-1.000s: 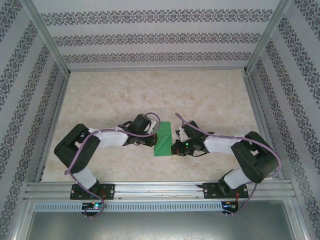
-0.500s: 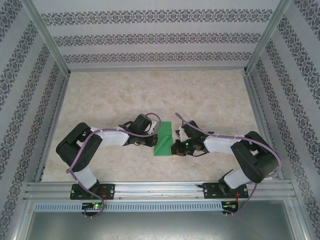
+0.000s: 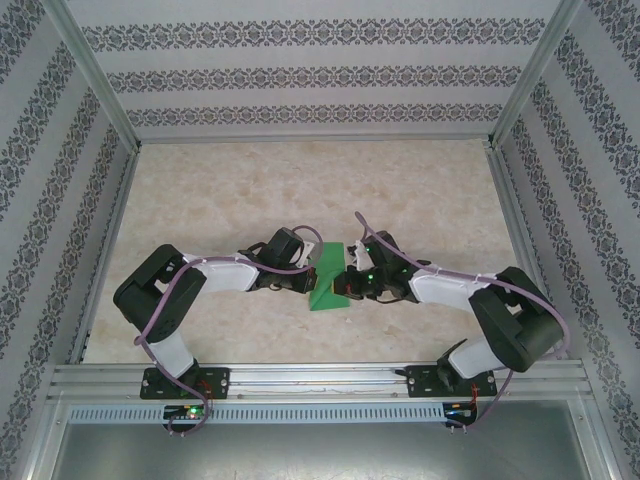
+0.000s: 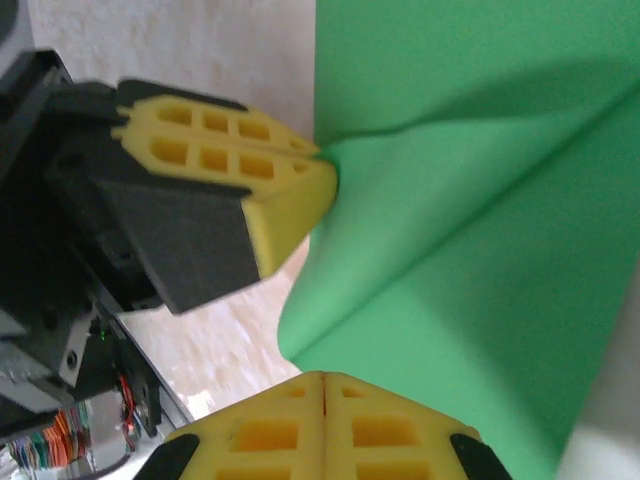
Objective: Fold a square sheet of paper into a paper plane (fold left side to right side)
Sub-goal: Fold the triangle a second time at the center of the table.
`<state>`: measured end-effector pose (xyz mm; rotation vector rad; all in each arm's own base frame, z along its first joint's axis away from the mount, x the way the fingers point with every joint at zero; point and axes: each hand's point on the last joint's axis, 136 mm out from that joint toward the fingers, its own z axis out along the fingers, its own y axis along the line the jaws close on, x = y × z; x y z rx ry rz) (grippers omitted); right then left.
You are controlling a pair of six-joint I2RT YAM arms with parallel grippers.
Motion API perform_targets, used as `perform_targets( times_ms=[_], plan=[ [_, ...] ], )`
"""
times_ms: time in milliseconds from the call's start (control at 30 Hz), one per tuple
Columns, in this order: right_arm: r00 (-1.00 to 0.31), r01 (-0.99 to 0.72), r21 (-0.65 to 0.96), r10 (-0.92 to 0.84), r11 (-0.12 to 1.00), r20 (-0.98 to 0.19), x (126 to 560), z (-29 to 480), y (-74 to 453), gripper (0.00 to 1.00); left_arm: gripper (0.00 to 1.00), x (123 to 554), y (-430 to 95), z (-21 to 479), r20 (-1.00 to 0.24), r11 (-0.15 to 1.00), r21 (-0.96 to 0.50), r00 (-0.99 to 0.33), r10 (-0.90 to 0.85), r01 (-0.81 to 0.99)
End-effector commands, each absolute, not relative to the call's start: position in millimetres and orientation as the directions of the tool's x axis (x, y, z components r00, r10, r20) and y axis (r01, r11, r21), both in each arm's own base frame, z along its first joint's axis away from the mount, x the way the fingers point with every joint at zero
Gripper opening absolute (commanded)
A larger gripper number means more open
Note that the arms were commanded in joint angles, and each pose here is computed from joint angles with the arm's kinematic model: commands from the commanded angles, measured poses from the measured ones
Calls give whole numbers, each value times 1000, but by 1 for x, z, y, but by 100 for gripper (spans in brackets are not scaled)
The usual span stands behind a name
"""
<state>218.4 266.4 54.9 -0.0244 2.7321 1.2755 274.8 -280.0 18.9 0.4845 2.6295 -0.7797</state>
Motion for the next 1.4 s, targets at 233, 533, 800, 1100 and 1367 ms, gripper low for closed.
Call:
perform_targets(
  times_ms=[233, 533, 800, 1100, 1367],
  plan=[
    [-987, -89, 785, 53, 613, -154, 245, 59, 296, 0, 0, 267, -267, -2, -362, 823, -418, -902, 236, 383],
    [-989, -66, 746, 57, 662, -138, 243, 36, 291, 0, 0, 268, -266, -2, -362, 827, -407, -900, 243, 387],
    [-989, -59, 706, 53, 705, -136, 242, 24, 284, 0, 0, 269, -265, -3, -363, 832, -402, -901, 237, 381],
    [-990, -51, 675, 50, 736, -130, 238, 15, 276, 0, 0, 269, -265, -3, -362, 834, -399, -901, 240, 382],
    [-992, -44, 652, 45, 757, -118, 232, 8, 271, 0, 0, 270, -266, -2, -366, 833, -401, -900, 236, 381]
  ],
)
